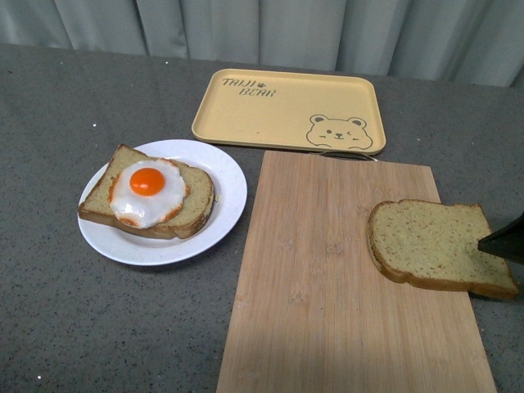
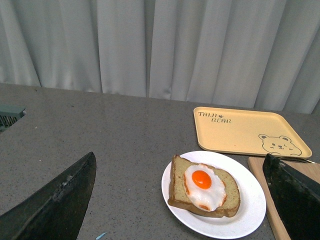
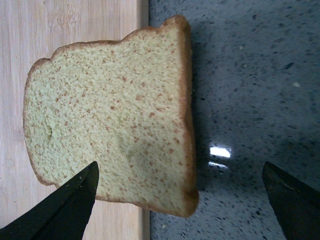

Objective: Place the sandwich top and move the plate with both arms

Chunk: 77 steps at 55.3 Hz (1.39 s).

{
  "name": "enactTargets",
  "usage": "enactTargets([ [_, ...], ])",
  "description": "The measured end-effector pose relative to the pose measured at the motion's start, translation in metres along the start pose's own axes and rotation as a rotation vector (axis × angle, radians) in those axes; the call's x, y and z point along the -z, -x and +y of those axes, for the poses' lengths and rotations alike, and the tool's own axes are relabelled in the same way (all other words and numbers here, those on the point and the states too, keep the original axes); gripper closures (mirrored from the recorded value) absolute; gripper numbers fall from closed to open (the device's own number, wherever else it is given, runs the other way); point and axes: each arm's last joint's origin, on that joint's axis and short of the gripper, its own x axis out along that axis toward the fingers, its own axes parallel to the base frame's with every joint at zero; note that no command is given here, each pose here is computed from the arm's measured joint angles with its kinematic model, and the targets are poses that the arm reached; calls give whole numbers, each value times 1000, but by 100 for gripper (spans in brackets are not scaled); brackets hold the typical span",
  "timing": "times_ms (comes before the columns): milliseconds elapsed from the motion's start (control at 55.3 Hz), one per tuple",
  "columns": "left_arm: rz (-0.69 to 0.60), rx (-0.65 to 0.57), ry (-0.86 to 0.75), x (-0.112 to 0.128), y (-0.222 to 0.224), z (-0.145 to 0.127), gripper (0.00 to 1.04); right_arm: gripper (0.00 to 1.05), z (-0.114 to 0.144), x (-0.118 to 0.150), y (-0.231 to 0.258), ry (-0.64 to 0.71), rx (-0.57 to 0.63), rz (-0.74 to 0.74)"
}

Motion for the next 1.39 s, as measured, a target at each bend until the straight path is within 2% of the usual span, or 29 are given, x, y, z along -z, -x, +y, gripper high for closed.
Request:
enactTargets([
  [90, 0, 0, 0, 0, 0, 0, 7, 11, 3, -2, -12, -21, -19, 12],
  [271, 0, 0, 0, 0, 0, 0, 7, 53, 5, -4, -32, -37, -4, 47],
  [506, 0, 0, 0, 0, 0, 0, 7, 85, 10, -6, -26, -37, 1, 34],
  [633, 0, 0, 0, 0, 0, 0, 7, 101, 25, -5, -13, -31, -70, 4],
  [723, 0, 0, 0, 0, 0, 0, 7, 102, 44, -12, 1, -26, -177, -61],
  [832, 0, 0, 0, 0, 0, 0, 7, 102, 88, -25, 11, -13, -380, -163],
  [904, 0, 0, 0, 0, 0, 0, 7, 102, 107, -24, 4, -46, -455, -168],
  [1121, 0, 0, 0, 0, 0, 0, 7, 102, 158, -16, -41, -132, -560, -102],
  [1247, 0, 0, 0, 0, 0, 0, 7, 102, 201, -5, -80, -134, -617, 5],
  [1392, 0, 0, 0, 0, 0, 0, 7, 102, 223, -3, -104, -111, -633, 48],
])
